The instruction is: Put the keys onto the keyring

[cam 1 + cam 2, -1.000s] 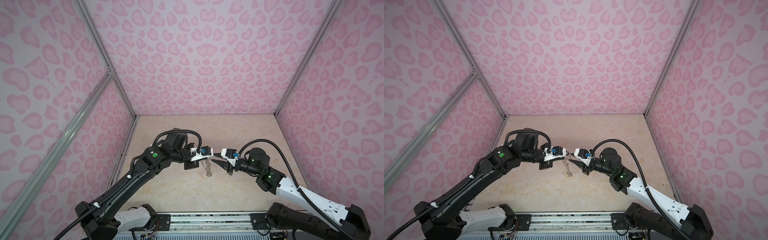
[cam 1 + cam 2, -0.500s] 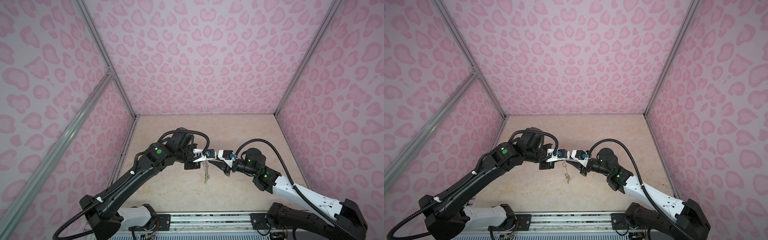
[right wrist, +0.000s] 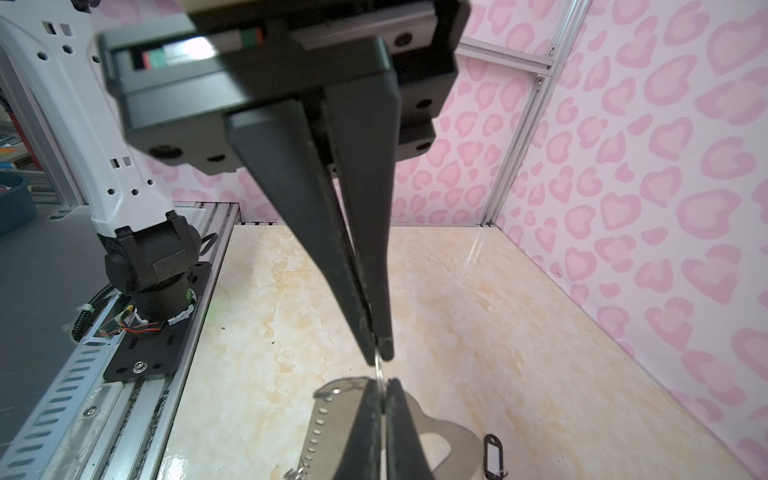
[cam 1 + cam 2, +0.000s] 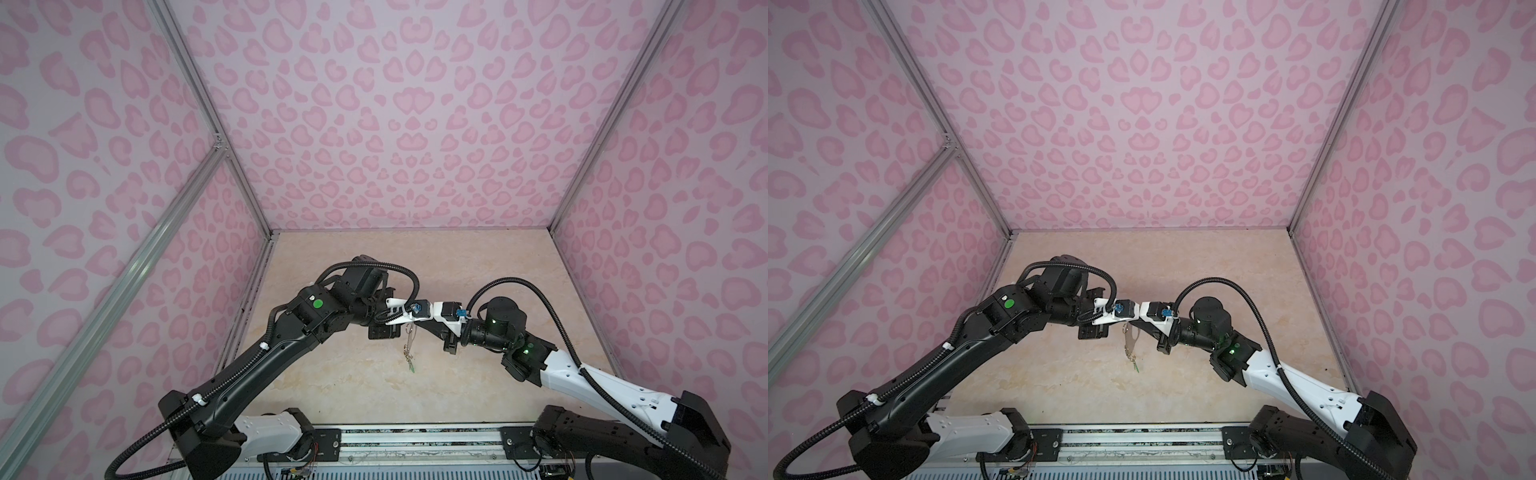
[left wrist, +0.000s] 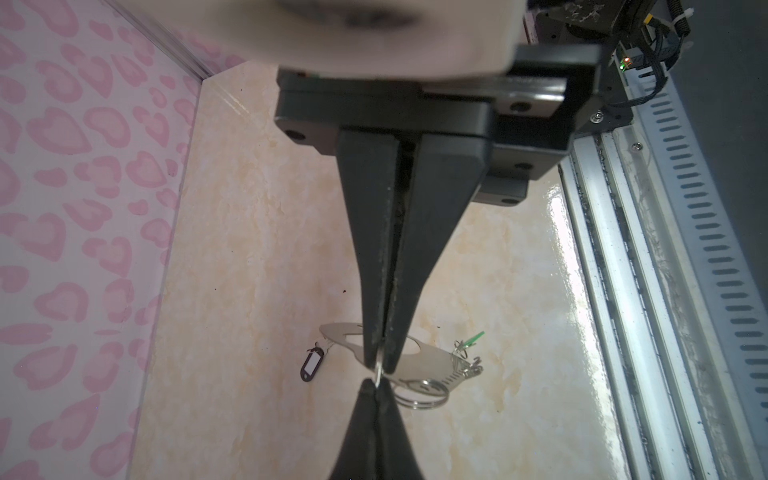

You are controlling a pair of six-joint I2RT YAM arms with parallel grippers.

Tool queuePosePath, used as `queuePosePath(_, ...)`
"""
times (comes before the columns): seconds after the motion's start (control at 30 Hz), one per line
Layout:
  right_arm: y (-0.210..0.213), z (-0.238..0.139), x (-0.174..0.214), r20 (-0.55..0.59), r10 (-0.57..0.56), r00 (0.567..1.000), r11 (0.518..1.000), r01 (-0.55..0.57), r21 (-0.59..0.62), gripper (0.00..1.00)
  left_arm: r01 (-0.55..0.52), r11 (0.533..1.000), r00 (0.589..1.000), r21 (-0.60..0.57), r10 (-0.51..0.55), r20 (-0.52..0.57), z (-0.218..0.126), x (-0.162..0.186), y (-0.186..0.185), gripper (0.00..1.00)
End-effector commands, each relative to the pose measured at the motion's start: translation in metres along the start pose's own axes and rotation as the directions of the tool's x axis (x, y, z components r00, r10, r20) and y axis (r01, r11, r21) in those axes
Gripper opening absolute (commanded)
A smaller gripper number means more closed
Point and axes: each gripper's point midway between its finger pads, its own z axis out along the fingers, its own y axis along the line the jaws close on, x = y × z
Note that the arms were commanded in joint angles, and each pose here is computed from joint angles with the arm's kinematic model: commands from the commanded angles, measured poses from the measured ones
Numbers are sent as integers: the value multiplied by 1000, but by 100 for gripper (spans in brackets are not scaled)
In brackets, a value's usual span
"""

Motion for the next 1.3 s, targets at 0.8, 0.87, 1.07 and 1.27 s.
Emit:
queuePosePath(0.8, 3, 3, -27, 103, -16, 995, 999, 21, -40, 0, 156, 988, 852, 2, -136, 505, -27, -4, 2, 20)
queuePosePath(0.87, 9, 8, -22, 59, -36, 998, 997, 40, -68, 0, 162, 987, 855, 2, -142, 499, -26, -3, 3, 18)
queuePosePath(1.07, 8, 8, -28, 82, -48, 996, 997, 52, -52, 0, 160, 987, 853, 15, -146, 500, -25, -4, 3, 10)
queuePosePath(1.27, 3, 9, -16, 40, -35, 999, 999, 35, -17, 12, 154, 988, 857, 9, -138, 497, -31, -8, 5, 3)
